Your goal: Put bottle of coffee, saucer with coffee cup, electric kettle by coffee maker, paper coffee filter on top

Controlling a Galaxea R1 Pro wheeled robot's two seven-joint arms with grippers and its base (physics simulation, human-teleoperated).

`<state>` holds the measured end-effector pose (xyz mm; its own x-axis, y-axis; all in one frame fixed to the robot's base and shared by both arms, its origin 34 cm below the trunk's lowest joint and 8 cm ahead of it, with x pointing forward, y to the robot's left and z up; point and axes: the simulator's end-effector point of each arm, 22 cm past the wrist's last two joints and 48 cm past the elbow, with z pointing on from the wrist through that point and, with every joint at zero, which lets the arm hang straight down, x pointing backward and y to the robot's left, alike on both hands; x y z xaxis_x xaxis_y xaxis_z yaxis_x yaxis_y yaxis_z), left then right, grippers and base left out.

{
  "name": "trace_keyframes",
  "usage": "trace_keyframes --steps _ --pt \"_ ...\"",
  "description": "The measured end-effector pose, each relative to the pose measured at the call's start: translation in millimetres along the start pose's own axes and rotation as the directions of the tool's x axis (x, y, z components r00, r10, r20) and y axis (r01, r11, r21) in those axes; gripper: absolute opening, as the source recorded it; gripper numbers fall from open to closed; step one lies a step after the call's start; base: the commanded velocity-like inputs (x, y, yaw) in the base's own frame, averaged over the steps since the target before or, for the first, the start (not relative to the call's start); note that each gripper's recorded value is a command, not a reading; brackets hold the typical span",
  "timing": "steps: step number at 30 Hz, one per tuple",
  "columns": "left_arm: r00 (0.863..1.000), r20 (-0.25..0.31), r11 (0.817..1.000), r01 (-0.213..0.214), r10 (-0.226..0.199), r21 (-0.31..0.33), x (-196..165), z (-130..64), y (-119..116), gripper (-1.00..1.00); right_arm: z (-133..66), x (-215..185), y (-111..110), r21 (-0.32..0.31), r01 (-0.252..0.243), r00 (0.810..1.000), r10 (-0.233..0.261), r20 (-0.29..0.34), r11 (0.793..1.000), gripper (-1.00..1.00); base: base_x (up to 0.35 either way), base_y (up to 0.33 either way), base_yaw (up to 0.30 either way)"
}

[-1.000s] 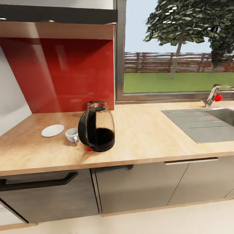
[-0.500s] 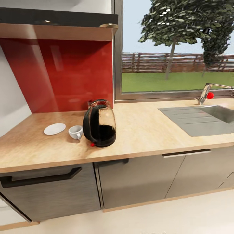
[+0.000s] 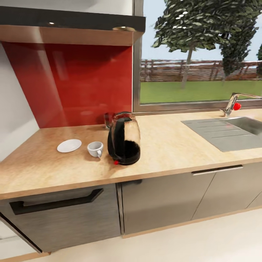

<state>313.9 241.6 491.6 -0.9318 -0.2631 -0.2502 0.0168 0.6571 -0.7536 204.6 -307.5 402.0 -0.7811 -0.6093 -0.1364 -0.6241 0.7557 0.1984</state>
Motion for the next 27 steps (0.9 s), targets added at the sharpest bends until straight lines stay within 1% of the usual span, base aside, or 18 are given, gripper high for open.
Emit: trace_keyframes --steps 6,13,18,27 --pt "1.0 0.0 1.0 0.0 0.0 0.0 0.0 0.0 0.0 1.0 0.0 0.0 0.0 0.0 0.0 1.0 0.0 0.0 1.0 1.0 0.0 0.257 -0.004" --pt "1.0 0.001 1.0 -0.002 0.002 0.001 -0.7 0.2 -0.4 1.0 -0.1 -0.4 -0.5 0.001 0.0 1.0 0.0 0.001 1.0 1.0 -0.034 0.064 -0.171" --pt "1.0 0.002 1.0 -0.002 0.002 0.002 -0.9 0.1 -0.5 1.0 -0.3 -0.4 -1.2 0.002 0.0 1.0 0.0 0.002 1.0 1.0 -0.197 0.147 -0.071" --pt "1.0 0.002 1.0 -0.002 0.002 0.002 -0.9 0.2 -0.6 1.0 -0.9 -0.1 -2.1 0.002 0.003 1.0 -0.003 0.003 1.0 1.0 -0.246 0.147 -0.007"
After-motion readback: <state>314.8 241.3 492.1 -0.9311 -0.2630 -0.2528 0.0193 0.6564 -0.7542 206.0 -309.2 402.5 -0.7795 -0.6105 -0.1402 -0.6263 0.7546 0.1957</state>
